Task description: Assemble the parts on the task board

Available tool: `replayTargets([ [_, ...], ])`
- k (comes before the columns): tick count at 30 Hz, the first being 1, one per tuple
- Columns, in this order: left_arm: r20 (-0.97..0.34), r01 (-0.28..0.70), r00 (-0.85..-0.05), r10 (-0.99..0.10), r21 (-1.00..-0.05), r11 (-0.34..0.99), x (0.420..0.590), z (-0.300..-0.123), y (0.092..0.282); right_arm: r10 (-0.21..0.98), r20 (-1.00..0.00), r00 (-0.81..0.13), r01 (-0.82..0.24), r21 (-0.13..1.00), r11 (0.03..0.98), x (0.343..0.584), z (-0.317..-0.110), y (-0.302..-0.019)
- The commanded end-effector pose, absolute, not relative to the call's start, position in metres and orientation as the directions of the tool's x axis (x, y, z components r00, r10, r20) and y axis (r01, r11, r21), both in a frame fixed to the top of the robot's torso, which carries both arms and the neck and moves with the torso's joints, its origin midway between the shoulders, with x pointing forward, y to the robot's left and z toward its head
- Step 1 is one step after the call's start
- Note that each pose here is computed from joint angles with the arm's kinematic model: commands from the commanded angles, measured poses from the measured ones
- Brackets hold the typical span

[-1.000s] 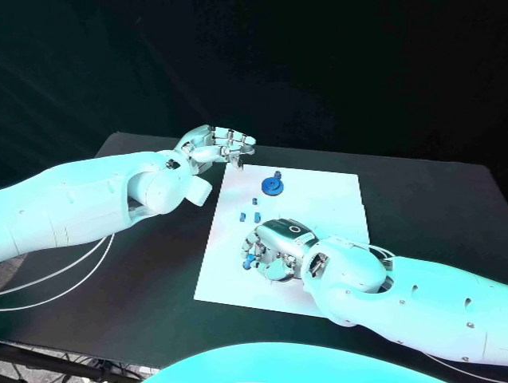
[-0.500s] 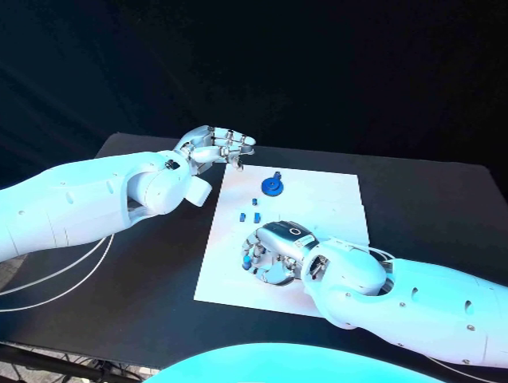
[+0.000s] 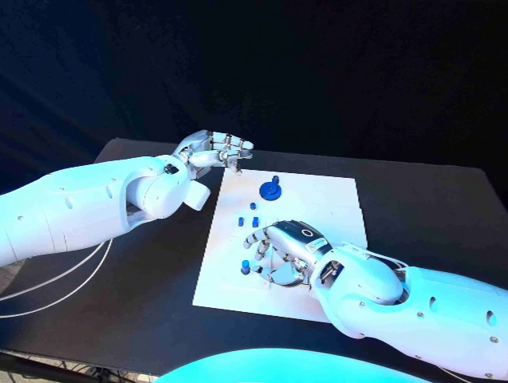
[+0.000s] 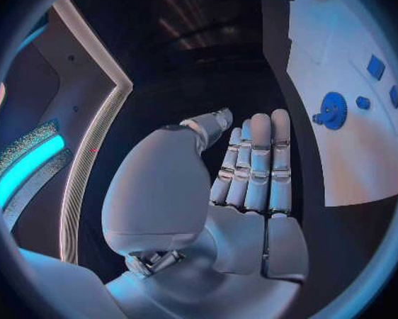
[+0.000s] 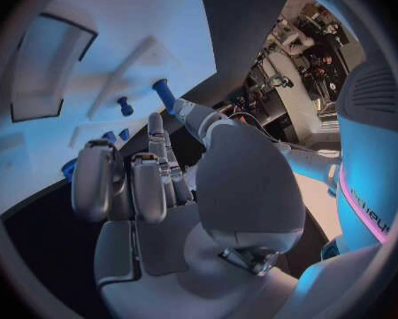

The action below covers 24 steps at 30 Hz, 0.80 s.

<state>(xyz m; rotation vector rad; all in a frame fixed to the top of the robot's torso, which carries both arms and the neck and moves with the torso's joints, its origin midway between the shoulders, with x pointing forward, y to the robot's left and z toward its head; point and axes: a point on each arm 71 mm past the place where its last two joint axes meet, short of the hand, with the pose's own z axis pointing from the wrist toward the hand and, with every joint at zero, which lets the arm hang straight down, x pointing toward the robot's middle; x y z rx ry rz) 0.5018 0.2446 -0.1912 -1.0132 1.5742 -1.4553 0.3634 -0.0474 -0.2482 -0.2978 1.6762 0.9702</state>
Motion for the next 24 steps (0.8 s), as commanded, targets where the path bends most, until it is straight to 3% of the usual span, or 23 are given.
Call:
replayTargets([
  [1,0.0,-0.058,-0.419,-0.908,-0.998,0.027,0.502,-0.19,0.242,0.421,-0.857,-0.299,-0.649,0.506,0.569,0.364,-0.234,-0.054],
  [6,0.001,-0.061,-0.42,-0.907,-0.998,0.027,0.502,-0.192,0.242,0.502,-0.799,-0.33,-0.576,0.592,0.564,0.373,-0.223,-0.084],
  [12,0.003,-0.063,-0.417,-0.909,-0.998,0.025,0.502,-0.192,0.242,0.563,-0.694,-0.448,-0.326,0.714,0.62,0.389,-0.219,-0.141],
  [18,0.012,-0.066,-0.426,-0.905,-0.998,0.018,0.502,-0.193,0.242,0.546,-0.66,-0.516,-0.166,0.702,0.692,0.385,-0.222,-0.182],
  [24,0.019,-0.068,-0.434,-0.901,-0.998,0.012,0.501,-0.193,0.241,0.528,-0.673,-0.518,-0.065,0.647,0.76,0.381,-0.227,-0.215],
])
